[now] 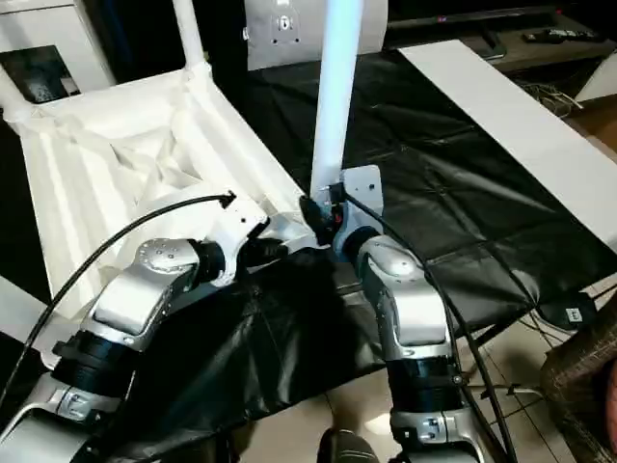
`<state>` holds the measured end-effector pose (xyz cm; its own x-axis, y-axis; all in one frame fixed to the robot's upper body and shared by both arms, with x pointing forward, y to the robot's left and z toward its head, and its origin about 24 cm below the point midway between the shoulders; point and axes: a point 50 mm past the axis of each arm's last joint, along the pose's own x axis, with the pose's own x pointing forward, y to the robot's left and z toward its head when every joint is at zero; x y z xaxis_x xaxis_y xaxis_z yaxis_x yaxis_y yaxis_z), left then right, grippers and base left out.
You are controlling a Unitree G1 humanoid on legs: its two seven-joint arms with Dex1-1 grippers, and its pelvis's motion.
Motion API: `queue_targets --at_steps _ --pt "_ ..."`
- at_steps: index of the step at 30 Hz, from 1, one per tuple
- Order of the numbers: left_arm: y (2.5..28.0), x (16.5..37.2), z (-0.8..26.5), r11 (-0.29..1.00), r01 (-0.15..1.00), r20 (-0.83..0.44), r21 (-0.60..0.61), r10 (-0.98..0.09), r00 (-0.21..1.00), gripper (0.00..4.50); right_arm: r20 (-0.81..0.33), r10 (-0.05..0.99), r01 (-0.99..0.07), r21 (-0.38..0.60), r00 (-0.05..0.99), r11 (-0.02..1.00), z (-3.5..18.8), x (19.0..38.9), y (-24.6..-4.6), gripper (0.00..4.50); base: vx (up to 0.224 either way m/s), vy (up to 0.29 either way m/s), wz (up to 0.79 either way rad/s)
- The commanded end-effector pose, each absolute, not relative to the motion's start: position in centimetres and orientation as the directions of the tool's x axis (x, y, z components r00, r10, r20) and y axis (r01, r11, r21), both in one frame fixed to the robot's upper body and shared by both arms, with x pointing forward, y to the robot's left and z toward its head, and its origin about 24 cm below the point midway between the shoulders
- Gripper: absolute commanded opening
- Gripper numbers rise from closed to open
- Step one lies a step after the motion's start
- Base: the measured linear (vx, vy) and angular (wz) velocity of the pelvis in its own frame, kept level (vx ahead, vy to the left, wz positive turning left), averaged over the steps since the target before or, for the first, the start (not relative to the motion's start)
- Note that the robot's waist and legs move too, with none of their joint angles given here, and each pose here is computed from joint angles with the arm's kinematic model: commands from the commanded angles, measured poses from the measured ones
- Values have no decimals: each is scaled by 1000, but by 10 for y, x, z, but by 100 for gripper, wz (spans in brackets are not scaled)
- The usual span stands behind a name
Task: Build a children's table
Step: Rotate leg to tighten
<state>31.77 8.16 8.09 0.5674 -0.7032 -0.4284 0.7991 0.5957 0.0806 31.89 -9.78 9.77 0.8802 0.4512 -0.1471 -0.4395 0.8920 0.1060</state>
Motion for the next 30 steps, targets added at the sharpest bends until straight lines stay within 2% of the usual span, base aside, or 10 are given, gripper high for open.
queue_targets --at_steps 1,2,3,7,12,15,19,23,25,30 --pt "69 314 94 533 838 -363 117 -763 535 0 -161 671 -653 154 723 741 84 298 -62 322 0 0 0" --pt "69 314 94 533 838 -363 117 -763 535 0 -161 671 -653 154 723 741 84 298 -62 322 0 0 0" --pt "79 309 92 461 874 -373 153 -792 483 0 -134 696 -692 82 706 718 85 296 -84 341 0 0 0" --pt "85 306 91 387 905 -378 178 -822 426 0 -118 741 -745 18 661 667 88 294 -98 372 0 0 0" --pt "101 295 84 168 972 -463 166 -857 227 0 -135 863 -872 -6 486 490 96 289 -129 418 0 0 0" --pt "105 292 83 110 982 -482 154 -859 172 0 -151 889 -900 -9 432 436 96 287 -135 418 0 0 0" --pt "117 284 83 -119 987 -559 105 -828 -41 0 -216 952 -976 -32 218 216 99 284 -153 418 0 0 0" --pt "122 285 83 -173 979 -590 111 -804 -75 0 -237 964 -992 -13 122 122 100 282 -155 400 0 0 0" --pt "123 286 84 -197 974 -599 112 -795 -92 0 -247 965 -996 -8 84 85 100 281 -155 365 0 0 0" --pt "122 289 87 -242 963 -608 121 -785 -121 0 -257 966 -1000 8 2 4 99 282 -155 327 0 0 0"
